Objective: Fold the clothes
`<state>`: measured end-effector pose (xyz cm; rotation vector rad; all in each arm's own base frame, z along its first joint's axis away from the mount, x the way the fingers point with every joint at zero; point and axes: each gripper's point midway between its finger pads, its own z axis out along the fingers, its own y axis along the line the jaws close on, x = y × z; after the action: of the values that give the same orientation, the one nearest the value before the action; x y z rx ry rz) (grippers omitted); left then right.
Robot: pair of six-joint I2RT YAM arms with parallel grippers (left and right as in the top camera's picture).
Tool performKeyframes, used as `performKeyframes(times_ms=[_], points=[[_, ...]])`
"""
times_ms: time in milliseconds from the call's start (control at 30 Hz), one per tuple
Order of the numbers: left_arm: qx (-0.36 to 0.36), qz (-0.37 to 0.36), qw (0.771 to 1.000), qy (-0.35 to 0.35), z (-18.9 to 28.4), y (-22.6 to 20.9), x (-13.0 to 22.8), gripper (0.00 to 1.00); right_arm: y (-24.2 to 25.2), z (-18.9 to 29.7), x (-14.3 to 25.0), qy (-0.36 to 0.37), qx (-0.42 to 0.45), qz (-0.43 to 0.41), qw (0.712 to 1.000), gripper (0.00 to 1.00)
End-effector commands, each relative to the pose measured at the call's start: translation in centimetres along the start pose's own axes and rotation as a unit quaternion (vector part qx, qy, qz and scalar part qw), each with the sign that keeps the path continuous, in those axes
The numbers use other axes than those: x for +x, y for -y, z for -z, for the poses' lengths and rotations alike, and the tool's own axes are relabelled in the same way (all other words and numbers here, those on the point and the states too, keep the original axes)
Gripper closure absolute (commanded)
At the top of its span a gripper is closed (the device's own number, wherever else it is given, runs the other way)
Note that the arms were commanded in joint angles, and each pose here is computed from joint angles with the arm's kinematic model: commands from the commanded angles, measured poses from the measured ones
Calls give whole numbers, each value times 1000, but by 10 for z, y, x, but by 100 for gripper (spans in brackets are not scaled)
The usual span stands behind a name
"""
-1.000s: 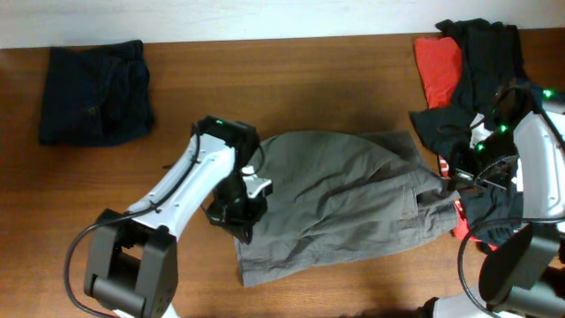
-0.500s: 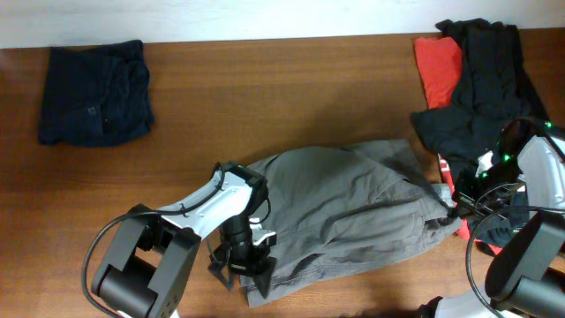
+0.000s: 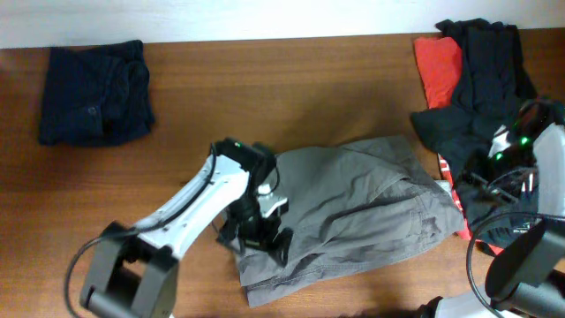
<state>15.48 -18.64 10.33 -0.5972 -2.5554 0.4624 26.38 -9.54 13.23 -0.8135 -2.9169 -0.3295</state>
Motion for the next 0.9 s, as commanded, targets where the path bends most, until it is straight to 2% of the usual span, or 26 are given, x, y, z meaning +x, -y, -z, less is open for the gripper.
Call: performKeyframes(times_ms=[0, 133, 267, 333, 533, 633, 700, 833, 867], points=[[-35, -8, 996, 76, 37, 1, -14, 1, -16, 30, -6, 43, -18, 34, 998, 44], [-73, -4, 983, 166, 73, -10, -47, 1, -41, 28, 0, 35, -26, 84, 996, 43], [-64, 5, 962, 265, 108, -25, -86, 1, -73, 8, 9, 22, -20, 139, 990, 44], [-61, 17, 950, 305, 125, -39, -100, 1, -87, -14, 16, 11, -16, 148, 989, 39], [-60, 42, 936, 344, 145, -64, -109, 1, -82, -74, 29, -10, 13, 137, 990, 40], [-60, 51, 932, 353, 150, -71, -110, 1, -72, -97, 39, -26, 18, 123, 992, 49], [-59, 53, 932, 354, 151, -73, -110, 1, -64, -107, 47, -39, 26, 119, 992, 51], [-59, 54, 932, 354, 151, -74, -110, 1, -52, -124, 61, -59, 37, 109, 992, 50], [-59, 53, 932, 355, 152, -74, -110, 1, -50, -129, 63, -61, 37, 109, 992, 47]])
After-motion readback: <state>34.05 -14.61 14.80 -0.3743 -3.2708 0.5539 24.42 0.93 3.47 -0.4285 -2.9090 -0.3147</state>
